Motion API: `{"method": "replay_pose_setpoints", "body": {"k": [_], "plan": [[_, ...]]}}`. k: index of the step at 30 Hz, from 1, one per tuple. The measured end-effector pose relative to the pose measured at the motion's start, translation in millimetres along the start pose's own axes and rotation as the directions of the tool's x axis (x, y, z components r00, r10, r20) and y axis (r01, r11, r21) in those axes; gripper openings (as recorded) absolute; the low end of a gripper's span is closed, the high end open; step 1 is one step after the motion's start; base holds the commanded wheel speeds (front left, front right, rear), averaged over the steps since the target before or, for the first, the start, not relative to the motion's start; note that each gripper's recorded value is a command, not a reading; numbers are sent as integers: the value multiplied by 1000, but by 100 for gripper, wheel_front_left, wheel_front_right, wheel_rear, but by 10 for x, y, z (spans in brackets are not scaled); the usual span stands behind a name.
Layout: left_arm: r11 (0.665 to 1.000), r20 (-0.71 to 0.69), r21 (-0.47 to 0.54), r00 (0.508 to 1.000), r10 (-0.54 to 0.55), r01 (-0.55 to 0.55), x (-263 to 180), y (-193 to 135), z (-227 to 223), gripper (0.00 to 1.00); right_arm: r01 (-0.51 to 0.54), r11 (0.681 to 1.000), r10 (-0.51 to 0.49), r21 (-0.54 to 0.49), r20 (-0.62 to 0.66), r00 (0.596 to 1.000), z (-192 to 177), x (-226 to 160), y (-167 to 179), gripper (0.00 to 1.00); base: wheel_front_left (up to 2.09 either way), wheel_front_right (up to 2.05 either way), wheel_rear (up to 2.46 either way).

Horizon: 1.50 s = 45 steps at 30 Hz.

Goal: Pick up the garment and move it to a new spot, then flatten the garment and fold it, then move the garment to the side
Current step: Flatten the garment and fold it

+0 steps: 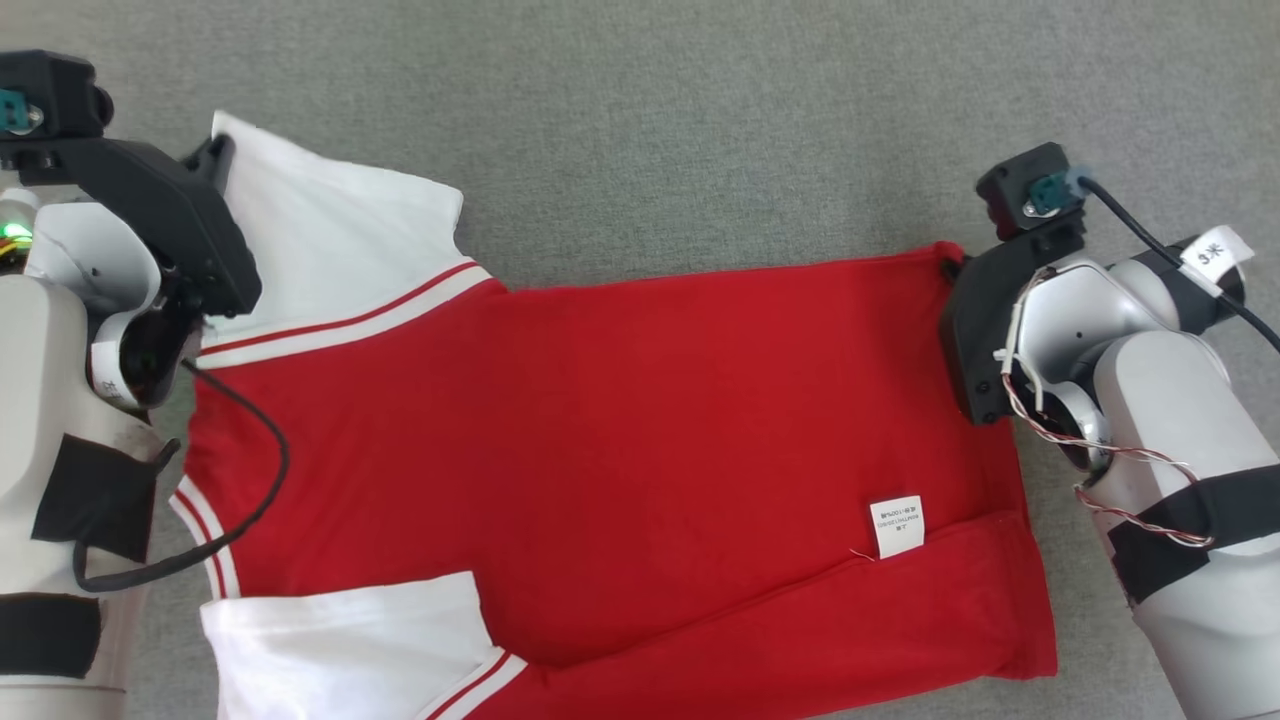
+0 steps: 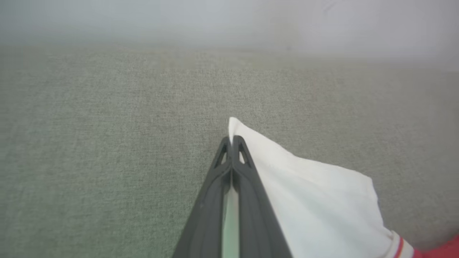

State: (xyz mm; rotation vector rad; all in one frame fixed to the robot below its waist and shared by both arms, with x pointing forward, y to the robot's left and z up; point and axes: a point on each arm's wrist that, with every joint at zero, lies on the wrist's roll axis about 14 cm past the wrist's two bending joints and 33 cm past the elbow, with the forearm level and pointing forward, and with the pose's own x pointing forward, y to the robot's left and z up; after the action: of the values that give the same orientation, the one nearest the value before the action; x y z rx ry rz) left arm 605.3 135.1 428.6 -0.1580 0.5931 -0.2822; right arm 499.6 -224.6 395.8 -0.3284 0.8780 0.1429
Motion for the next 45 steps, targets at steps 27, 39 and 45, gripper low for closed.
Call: {"method": "replay_pose_setpoints", "body": {"k": [27,39,45], "plan": [[985,609,-172,788,91,19,-1764,-274,-37,0,27,986,7,-167,200,980,-145,-683,168,0,0,0,0],[934,481,-357,852,206,-24,-2238,-320,-897,0,-36,913,75,-407,79,994,-465,-848,322,0,0,0,0],[912,416,-408,879,235,-50,-2281,-341,-1147,0,-69,893,83,-444,14,996,-602,-852,326,0,0,0,0]]}}
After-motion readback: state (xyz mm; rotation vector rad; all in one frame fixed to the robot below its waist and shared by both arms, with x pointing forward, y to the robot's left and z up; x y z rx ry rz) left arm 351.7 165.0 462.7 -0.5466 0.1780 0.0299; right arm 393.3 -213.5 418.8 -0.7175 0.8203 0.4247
